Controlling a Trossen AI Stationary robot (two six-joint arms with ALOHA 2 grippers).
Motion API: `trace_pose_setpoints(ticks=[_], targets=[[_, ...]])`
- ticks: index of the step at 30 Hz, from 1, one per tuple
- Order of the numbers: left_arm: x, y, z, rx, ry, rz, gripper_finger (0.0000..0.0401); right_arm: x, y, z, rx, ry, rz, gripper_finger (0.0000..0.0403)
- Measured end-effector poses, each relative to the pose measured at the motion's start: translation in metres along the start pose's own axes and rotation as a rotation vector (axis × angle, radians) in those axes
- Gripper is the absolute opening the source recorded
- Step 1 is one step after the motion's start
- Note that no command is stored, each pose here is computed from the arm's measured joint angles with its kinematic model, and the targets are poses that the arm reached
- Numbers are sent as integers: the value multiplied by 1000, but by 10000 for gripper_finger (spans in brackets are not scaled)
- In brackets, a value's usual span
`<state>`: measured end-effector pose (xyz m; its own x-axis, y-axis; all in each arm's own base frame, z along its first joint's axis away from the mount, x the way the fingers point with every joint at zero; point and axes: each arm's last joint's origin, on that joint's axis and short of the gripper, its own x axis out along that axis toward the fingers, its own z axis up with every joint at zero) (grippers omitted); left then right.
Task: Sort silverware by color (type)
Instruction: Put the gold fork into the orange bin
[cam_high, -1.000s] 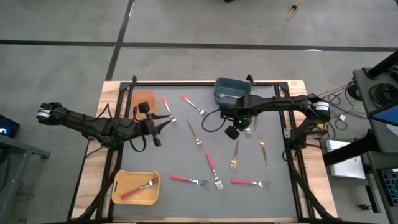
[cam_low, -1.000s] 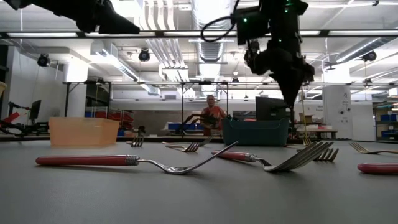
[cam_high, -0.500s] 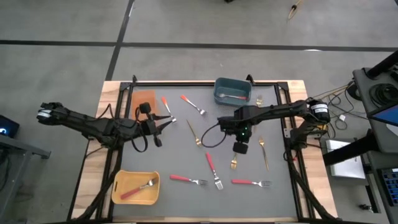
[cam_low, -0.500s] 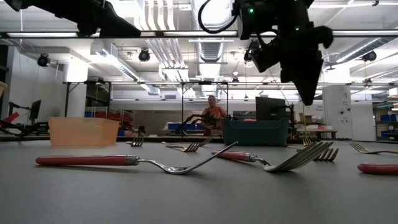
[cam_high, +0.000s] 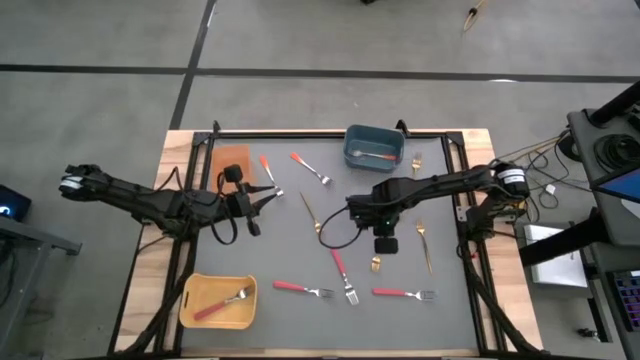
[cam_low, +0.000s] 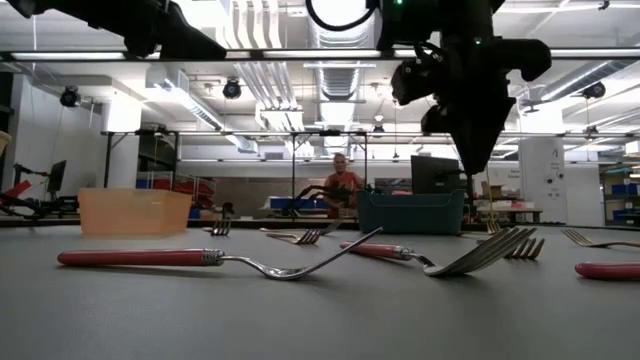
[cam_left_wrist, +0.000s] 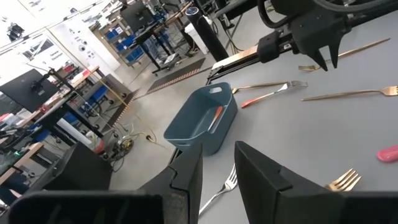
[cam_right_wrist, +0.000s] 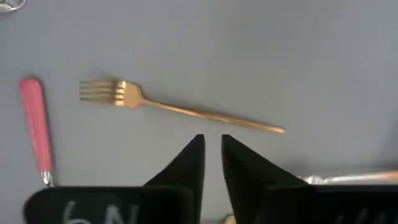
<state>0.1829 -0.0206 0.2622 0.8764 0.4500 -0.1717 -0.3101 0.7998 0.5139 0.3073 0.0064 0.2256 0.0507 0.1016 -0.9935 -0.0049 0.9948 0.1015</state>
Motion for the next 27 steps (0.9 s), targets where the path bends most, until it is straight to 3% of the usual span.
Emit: trace_pose_setpoints(ticks=[9, 16, 27], targets=[[0, 0, 0, 0, 0, 1, 75, 3, 9, 0, -367, 20, -45, 138], [0, 0, 0, 10, 0, 1, 75, 7, 25, 1, -596, 27, -70, 141], [0, 0, 0, 16, -1, 1, 75, 29, 47, 7, -806, 66, -56, 141]])
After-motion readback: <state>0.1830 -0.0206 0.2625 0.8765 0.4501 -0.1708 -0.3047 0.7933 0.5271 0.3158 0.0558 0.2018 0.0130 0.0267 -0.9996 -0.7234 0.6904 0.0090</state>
